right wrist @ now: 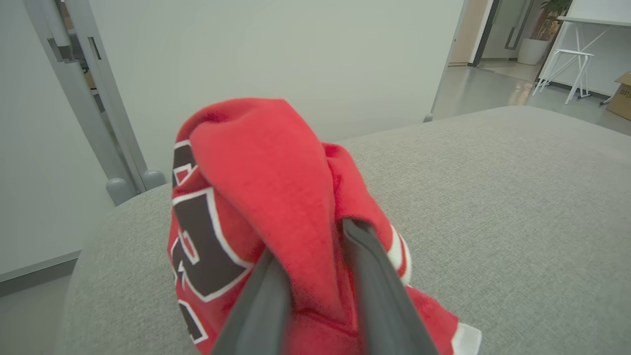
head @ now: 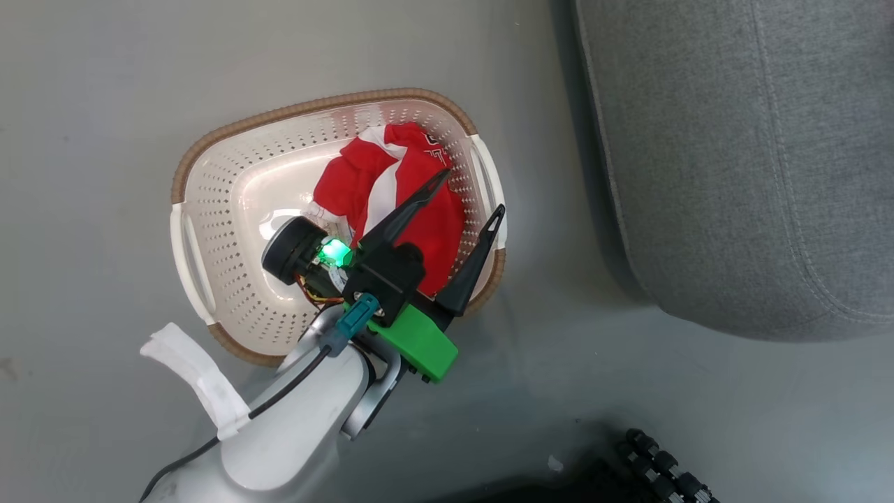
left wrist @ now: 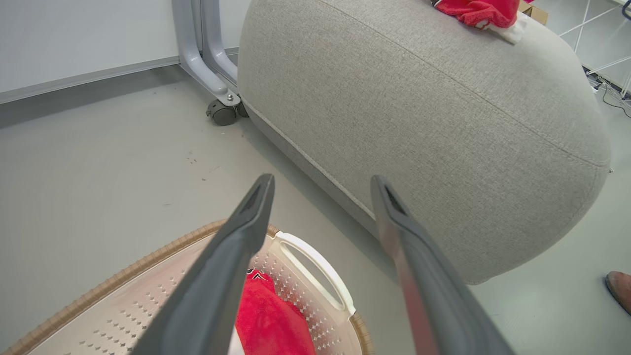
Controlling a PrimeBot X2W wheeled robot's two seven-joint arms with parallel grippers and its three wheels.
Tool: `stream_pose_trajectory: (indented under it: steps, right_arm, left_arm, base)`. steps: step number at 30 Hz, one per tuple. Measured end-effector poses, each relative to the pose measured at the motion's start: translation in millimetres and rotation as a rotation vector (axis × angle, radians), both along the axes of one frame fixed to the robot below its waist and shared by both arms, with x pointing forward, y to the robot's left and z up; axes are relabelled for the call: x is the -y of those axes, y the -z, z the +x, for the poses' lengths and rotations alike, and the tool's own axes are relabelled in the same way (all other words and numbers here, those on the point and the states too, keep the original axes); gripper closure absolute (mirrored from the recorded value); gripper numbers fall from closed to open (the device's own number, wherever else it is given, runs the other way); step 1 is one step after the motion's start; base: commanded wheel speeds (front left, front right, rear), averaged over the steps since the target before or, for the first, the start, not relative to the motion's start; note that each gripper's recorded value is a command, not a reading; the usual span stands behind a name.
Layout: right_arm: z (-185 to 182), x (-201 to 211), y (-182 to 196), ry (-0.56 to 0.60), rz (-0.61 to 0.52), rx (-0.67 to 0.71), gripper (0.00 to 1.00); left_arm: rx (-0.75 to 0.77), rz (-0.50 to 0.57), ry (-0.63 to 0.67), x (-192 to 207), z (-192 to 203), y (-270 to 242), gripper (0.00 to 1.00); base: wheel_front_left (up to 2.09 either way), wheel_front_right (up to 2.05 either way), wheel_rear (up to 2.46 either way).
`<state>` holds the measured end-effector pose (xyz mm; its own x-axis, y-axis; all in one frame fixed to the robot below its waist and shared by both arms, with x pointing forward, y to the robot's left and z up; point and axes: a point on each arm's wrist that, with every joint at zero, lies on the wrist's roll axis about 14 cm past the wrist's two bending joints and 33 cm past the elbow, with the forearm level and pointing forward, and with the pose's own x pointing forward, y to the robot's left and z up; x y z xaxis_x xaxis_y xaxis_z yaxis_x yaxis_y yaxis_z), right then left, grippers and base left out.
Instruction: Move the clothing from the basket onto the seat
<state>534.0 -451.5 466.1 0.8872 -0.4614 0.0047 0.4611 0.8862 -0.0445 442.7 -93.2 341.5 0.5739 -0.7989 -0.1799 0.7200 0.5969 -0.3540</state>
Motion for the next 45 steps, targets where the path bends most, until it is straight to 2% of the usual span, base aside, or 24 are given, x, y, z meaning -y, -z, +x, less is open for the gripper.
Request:
stream_pose_trajectory:
  steps: [4, 8, 17, 22, 27, 36, 40, 45]
  right_arm:
    - [-3.3, -14.9, 19.3, -0.011, 0.012, -0.024, 0.00]
    - [-28.9, -27.1, 32.9, -0.023, -0.006, -0.077, 0.00]
    - [-97.5, -73.1, 37.7, -0.049, 0.076, -0.088, 0.00]
    - [-120.4, -125.7, 37.9, -0.163, 0.136, -0.092, 0.00]
    - [-129.8, -192.3, 22.1, -0.346, 0.175, -0.054, 0.00]
    - [-152.8, -272.2, -25.1, -0.586, 0.202, 0.073, 0.00]
    - [-159.2, -287.3, -54.4, -0.636, 0.187, 0.159, 0.00]
    - [-175.9, -299.7, -69.3, -0.664, 0.191, 0.209, 0.00]
  left_arm:
    - [0.012, 0.007, -0.032, -10.3, 1.3, 0.2, 0.00]
    - [0.033, -0.012, -0.050, -12.4, -1.0, -12.6, 0.00]
    - [0.065, -0.038, -0.146, -25.4, -12.7, -55.1, 0.00]
    - [0.072, -0.061, -0.255, -46.0, -20.7, -80.8, 0.00]
    - [0.119, -0.050, -0.411, -82.6, -25.2, -106.1, 0.00]
    - [0.208, -0.024, -0.665, -158.0, -53.8, -140.9, 0.00]
    - [0.283, -0.029, -0.741, -183.5, -69.2, -163.4, 0.00]
    - [0.364, -0.020, -0.784, -204.8, -94.5, -182.1, 0.00]
  base:
    - [0.00, 0.00, 0.00]
    - [0.00, 0.00, 0.00]
    - [0.00, 0.00, 0.00]
    - [0.00, 0.00, 0.00]
    - [0.00, 0.00, 0.00]
    - [0.00, 0.00, 0.00]
    - [0.00, 0.00, 0.00]
    - [0.00, 0.00, 0.00]
